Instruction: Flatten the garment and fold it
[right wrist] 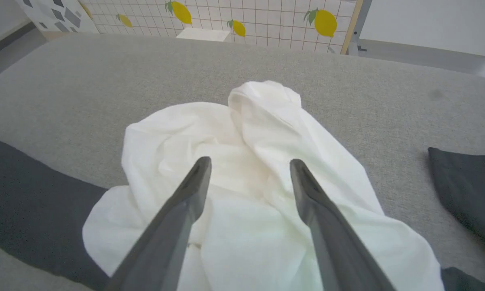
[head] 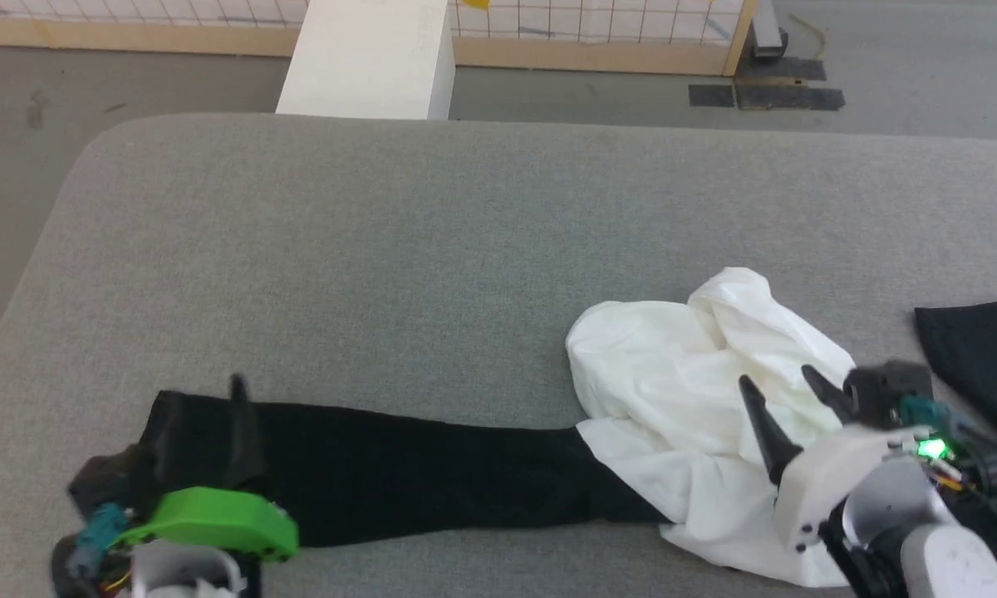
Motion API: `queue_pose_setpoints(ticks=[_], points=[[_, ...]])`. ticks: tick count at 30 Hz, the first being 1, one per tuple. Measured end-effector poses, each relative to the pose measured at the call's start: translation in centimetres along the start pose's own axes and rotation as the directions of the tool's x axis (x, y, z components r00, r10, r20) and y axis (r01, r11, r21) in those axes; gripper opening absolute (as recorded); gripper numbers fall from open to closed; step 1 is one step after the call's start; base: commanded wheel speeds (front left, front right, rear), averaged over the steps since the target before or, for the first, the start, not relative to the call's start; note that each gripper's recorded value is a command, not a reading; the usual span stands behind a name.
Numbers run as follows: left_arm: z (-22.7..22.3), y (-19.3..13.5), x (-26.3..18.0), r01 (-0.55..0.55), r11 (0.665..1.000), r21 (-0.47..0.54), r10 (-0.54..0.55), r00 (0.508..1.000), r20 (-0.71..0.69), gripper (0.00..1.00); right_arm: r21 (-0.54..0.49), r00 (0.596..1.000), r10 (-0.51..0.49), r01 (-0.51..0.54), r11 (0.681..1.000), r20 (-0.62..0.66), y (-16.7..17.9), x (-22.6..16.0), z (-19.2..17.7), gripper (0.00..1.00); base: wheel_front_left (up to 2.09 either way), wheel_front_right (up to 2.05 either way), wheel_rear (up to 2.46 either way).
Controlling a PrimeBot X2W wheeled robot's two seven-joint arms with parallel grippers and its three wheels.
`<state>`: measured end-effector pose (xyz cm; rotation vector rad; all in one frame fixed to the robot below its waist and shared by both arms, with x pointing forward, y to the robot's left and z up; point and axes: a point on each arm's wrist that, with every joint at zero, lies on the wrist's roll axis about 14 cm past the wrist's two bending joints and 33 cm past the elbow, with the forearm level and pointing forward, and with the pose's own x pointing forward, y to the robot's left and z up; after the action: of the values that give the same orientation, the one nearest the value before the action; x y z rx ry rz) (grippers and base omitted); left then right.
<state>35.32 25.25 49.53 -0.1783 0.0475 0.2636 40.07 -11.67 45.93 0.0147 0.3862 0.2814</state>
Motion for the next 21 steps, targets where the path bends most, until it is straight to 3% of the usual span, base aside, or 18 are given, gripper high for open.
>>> queue_pose_setpoints(ticks=[5,6,8,9,10,12,14,21], points=[[0.4,-3.6,1.2,0.098,0.995,-0.004,-0.097,0.991,0.088,1.00,-0.065,0.986,-0.036,0.026,0.998,-0.161,-1.2,2.8,-0.8,1.00,0.00,0.00,0.00],[-0.1,-4.8,1.8,0.126,0.992,-0.009,-0.125,0.988,0.092,1.00,-0.111,0.960,-0.045,0.015,0.994,-0.278,-1.3,4.4,-2.1,1.00,0.00,0.00,0.00],[-0.5,-5.3,2.2,0.135,0.991,-0.011,-0.134,0.987,0.085,1.00,-0.139,0.935,-0.051,0.003,0.990,-0.350,-1.4,5.3,-3.0,0.96,0.00,0.00,0.00],[-0.8,-5.4,2.4,0.136,0.991,-0.010,-0.135,0.988,0.079,1.00,-0.156,0.912,-0.053,-0.012,0.988,-0.407,-1.4,5.7,-3.9,0.33,0.00,0.00,0.00],[-1.0,-5.4,2.5,0.136,0.991,-0.009,-0.135,0.988,0.074,1.00,-0.172,0.891,-0.055,-0.026,0.985,-0.451,-1.5,6.0,-4.6,0.00,0.00,0.00,0.00],[-1.4,-5.5,2.8,0.135,0.991,-0.010,-0.134,0.989,0.063,1.00,-0.204,0.870,-0.056,-0.052,0.978,-0.490,-1.5,6.7,-5.0,0.00,0.00,0.00,0.00],[-1.7,-5.6,3.0,0.135,0.991,-0.009,-0.134,0.989,0.056,1.00,-0.219,0.882,-0.054,-0.057,0.974,-0.469,-1.7,7.9,-3.8,0.00,0.00,0.00,0.00],[-2.6,-5.0,3.6,0.114,0.993,-0.004,-0.114,0.993,0.030,1.00,-0.230,0.977,-0.046,-0.003,0.973,-0.208,-2.8,13.6,5.4,0.00,0.00,0.00,0.00]])
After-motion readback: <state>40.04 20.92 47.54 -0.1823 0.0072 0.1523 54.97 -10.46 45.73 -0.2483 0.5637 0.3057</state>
